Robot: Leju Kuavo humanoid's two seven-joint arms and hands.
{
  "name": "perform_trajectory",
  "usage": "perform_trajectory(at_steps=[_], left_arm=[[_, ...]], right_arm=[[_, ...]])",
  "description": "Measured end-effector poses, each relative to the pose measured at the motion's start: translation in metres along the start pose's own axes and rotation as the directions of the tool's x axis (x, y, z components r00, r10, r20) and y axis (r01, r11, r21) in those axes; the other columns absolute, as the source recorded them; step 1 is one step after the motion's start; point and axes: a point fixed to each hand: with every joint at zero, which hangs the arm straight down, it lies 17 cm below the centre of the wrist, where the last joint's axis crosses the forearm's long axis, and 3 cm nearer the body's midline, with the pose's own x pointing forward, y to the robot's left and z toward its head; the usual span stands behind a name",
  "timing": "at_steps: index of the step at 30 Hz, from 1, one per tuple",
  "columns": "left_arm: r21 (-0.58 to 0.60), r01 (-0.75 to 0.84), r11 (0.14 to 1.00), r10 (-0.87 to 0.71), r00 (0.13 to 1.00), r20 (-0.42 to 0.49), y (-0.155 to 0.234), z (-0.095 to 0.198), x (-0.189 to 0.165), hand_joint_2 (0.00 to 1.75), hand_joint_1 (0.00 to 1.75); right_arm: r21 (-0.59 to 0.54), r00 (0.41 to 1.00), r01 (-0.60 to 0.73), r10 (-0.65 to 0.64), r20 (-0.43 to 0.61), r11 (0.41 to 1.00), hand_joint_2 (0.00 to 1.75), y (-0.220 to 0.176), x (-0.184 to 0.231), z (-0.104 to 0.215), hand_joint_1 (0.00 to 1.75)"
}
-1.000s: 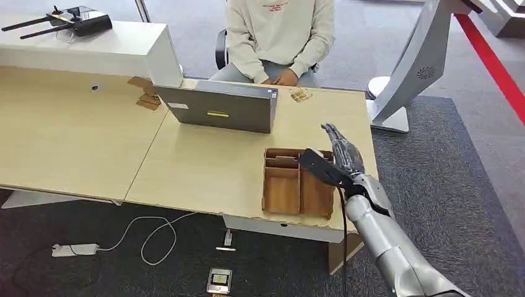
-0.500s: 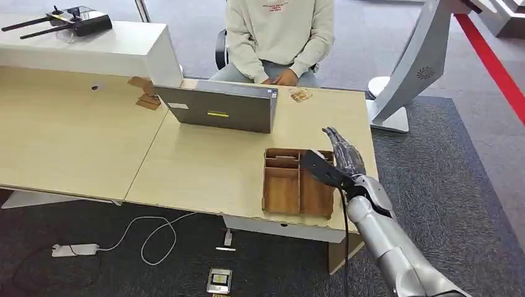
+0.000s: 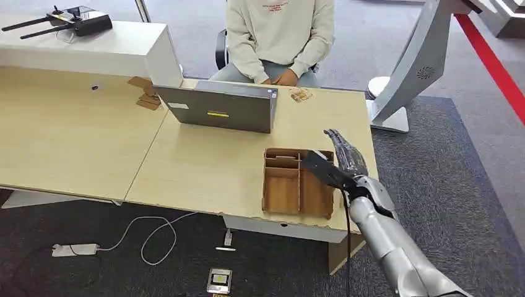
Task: Pass the card to the sensor for recognition and then transmit it.
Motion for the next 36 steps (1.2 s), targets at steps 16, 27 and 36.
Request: perform_trajectory(at_steps=[16,27,36], left_arm=[[0.008,-0.016,1.0,0.015,0.999,0.046,0.002,0.0,0.008,0.0,0.0],[0.008,0.002,1.0,-0.003,0.994,0.107,0.002,0.001,0.019,0.0,0.0],[0.011,-0.004,1.0,0.003,0.993,0.12,0.004,0.0,0.021,0.0,0.0]], right_arm=[[0.066,0.999,0.026,-0.024,-0.03,0.997,1.75,0.015,-0.009,0.007,1.75],[0.014,1.0,0.026,-0.026,0.004,1.0,1.75,-0.005,0.006,0.003,1.75],[-0.153,0.996,0.039,-0.026,0.083,0.987,1.75,-0.07,0.036,-0.007,1.75]])
